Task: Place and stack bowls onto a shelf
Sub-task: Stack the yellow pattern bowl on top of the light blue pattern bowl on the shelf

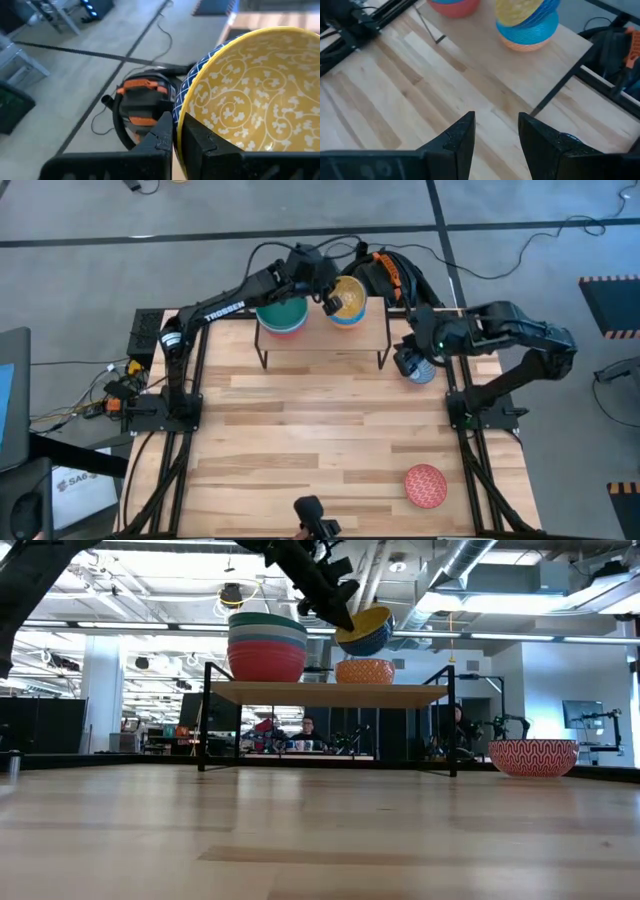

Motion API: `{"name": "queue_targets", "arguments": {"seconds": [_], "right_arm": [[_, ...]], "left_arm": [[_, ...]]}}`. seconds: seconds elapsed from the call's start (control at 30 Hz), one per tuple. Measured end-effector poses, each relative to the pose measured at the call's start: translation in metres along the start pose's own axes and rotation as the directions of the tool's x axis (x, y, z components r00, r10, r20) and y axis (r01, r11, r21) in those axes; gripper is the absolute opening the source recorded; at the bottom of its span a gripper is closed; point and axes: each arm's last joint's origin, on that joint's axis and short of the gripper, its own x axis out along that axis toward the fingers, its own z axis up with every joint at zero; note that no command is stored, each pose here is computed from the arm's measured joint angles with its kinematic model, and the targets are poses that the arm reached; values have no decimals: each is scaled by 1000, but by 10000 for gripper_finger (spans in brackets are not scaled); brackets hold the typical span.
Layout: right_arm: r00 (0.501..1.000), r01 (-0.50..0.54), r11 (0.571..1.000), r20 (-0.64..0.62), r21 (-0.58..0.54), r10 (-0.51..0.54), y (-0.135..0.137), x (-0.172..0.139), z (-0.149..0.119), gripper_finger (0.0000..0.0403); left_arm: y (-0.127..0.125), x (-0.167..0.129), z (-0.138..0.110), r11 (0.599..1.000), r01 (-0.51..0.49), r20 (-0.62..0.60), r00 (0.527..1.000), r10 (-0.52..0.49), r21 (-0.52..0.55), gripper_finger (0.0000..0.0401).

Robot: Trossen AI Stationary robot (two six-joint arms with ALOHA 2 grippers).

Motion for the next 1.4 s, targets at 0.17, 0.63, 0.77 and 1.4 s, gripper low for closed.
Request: {"name": "queue_targets", "arguments": {"seconds": [0.17, 0.63, 0.77, 1.4], "right_arm": [[1000, 20, 1000, -6, 5, -20, -7, 4, 6, 175], [1000, 24, 999, -7, 31, -24, -10, 5, 8, 175], [1000, 24, 999, -7, 43, -24, -9, 6, 8, 175], [1000, 15, 997, 19, 72, -17, -10, 7, 12, 175]], "left_arm": [[-6, 4, -4, 995, 20, -29, 999, -17, 96, 0], [-11, 18, -12, 982, 33, -60, 998, -22, 186, 11], [-12, 18, -12, 979, 36, -61, 998, -25, 201, 13], [-11, 14, -11, 992, 50, -86, 995, -40, 114, 70]]}}
